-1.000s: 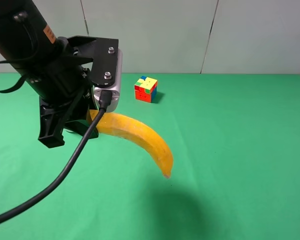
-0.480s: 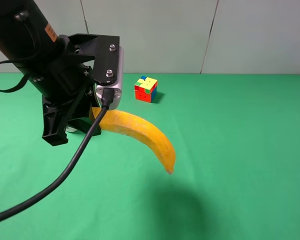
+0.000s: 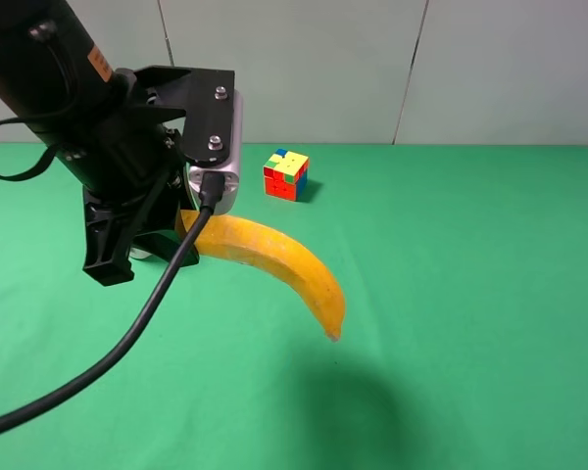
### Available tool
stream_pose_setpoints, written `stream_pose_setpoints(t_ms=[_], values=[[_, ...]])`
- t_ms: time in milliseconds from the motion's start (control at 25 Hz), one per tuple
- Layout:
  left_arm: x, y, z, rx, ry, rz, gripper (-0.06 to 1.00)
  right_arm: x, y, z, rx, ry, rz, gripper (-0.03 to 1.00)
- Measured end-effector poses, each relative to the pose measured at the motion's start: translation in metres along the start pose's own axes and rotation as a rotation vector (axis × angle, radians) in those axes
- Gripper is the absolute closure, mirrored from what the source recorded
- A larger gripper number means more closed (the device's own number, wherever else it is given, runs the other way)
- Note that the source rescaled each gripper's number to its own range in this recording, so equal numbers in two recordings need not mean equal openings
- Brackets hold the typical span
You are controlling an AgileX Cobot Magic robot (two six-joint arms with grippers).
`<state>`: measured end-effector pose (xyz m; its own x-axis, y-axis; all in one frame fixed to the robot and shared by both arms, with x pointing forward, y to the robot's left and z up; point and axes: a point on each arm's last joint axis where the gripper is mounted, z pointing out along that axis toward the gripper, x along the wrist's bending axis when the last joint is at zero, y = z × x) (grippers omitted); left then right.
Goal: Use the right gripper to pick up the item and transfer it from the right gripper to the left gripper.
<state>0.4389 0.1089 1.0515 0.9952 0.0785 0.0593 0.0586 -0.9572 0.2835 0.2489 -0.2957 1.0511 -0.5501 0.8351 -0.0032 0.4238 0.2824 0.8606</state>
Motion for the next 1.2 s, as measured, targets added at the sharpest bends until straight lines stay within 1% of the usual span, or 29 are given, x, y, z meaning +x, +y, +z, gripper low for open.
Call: stream_pose_setpoints(t_ms=[120,240,400,640,800,880,1000,1080,1200], values=[[0.0,0.0,0.0,0.0,0.0,-0.008,0.94,0.0,0.0,0.0,0.0,-0.012,0.008,-0.03],[0.0,0.0,0.0,-0.001,-0.001,-0.015,0.94,-0.001,-0.001,-0.002,-0.014,-0.068,0.041,-0.03],[0.0,0.0,0.0,-0.001,-0.001,-0.018,0.94,0.0,-0.006,-0.012,-0.085,-0.207,0.116,-0.03],[0.0,0.0,0.0,-0.005,-0.004,-0.021,0.94,0.001,-0.007,-0.013,-0.089,-0.426,0.233,-0.03],[0.0,0.0,0.0,-0.006,-0.004,-0.036,0.94,0.002,-0.007,-0.013,-0.088,-0.532,0.29,-0.03],[-0.001,0.0,-0.003,-0.012,0.002,-0.044,0.94,0.002,-0.007,-0.013,-0.088,-0.557,0.304,-0.03],[-0.004,-0.001,-0.012,-0.029,0.026,-0.052,0.94,0.002,-0.007,-0.013,-0.088,-0.561,0.307,-0.03],[-0.005,-0.004,-0.021,-0.031,0.065,-0.064,0.94,0.002,-0.007,-0.013,-0.088,-0.561,0.307,-0.03],[-0.001,-0.015,-0.034,-0.031,0.128,-0.139,0.94,0.002,-0.007,-0.013,-0.088,-0.561,0.307,-0.03]])
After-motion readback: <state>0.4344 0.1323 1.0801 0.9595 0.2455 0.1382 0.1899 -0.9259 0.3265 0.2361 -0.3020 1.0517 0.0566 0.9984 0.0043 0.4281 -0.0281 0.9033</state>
